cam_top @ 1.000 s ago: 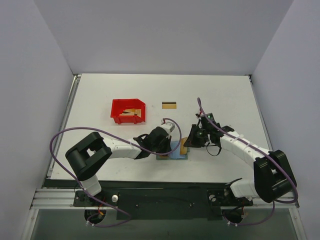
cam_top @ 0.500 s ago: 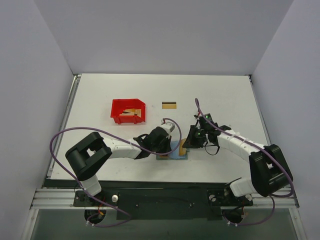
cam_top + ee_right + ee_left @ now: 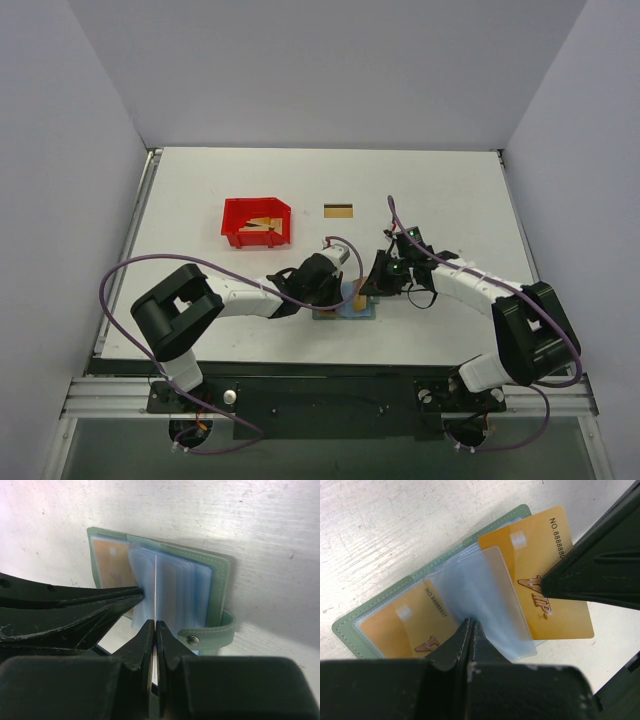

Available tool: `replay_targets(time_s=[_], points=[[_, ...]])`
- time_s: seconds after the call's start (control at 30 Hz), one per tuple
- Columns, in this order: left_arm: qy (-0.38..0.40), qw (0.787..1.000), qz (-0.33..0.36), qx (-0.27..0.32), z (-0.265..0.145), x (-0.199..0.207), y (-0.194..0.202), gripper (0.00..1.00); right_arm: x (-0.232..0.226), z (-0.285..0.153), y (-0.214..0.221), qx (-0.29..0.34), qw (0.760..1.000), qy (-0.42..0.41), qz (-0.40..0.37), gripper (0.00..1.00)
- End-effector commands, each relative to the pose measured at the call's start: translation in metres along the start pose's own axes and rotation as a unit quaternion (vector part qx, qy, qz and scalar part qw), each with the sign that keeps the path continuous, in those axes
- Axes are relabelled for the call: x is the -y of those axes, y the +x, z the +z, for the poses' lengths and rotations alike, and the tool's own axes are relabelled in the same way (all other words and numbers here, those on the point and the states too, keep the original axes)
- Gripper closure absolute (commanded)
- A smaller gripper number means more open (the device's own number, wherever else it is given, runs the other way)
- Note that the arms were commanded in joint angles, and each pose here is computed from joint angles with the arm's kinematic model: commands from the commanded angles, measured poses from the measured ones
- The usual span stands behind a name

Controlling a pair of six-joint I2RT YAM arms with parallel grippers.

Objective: Put the credit cards into the card holder
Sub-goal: Insert the credit card into the card holder.

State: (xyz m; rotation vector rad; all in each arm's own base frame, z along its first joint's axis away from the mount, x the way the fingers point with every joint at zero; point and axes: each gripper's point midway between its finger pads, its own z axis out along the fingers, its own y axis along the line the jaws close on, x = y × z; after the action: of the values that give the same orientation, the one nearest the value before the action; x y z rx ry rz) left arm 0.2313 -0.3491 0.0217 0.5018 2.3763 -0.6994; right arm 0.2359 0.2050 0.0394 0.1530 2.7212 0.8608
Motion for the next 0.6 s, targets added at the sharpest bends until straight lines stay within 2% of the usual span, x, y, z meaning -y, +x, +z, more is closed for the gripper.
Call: replay_targets(time_s=[0.0,0.13,0.4,0.57], points=[[-0.05,0.996,0.005,-0.07,-0.006,-0.029,0.041,1.0,-0.013,0.001,0.001,-0.005,0.999,-0.041,-0.001,1.0],[-0.054,0.997,-0.008,-0.05,-0.011,-0.029,0.027,1.0,-0.015,0.0,0.0,-0.004,0.999,-0.045,-0.002,1.0],[-0.033,0.999,-0.014,0.029,-0.029,-0.013,-0.027,1.0,-0.017,0.003,0.001,-0.013,0.999,-0.051,-0.001,1.0],[-0.021,0.999,-0.015,0.035,-0.029,-0.009,-0.033,1.0,-0.021,0.005,0.002,-0.019,0.998,-0.064,0.001,1.0]])
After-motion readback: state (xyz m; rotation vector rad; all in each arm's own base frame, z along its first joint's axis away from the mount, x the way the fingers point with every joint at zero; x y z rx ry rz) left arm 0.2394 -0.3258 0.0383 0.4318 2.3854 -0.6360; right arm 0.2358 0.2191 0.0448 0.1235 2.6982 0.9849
